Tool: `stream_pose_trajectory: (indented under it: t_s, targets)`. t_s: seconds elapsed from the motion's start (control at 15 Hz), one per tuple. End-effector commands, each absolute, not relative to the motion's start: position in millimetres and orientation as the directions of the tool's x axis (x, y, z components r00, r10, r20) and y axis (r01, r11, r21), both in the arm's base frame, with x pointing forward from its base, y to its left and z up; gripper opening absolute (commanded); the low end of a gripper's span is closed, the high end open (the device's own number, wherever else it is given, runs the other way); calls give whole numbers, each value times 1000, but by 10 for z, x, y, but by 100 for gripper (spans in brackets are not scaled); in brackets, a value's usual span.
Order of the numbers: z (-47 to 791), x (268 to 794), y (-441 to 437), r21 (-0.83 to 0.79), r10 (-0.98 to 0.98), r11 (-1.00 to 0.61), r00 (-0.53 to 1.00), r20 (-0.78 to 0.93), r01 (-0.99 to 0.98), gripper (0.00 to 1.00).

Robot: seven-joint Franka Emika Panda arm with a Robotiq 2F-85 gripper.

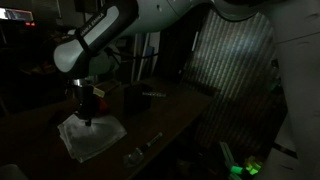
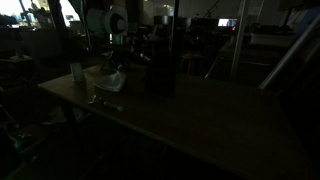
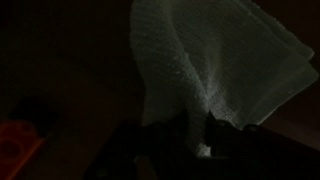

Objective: Pick up the white towel from the table and put it in the small black basket.

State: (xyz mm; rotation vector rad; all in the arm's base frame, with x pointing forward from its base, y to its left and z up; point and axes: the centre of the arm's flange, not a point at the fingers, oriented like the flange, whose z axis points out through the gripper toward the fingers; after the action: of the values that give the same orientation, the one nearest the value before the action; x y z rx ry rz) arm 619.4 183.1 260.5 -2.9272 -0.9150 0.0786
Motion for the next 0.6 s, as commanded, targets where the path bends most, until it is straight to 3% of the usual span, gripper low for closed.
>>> stream_pose_trajectory:
  t_s: [0.0, 0.53]
  targets:
    - [3290, 6092, 1647, 0, 506, -863, 863, -2, 506, 3]
    - [4495, 6235, 439, 254, 273, -935, 959, 71, 247, 3]
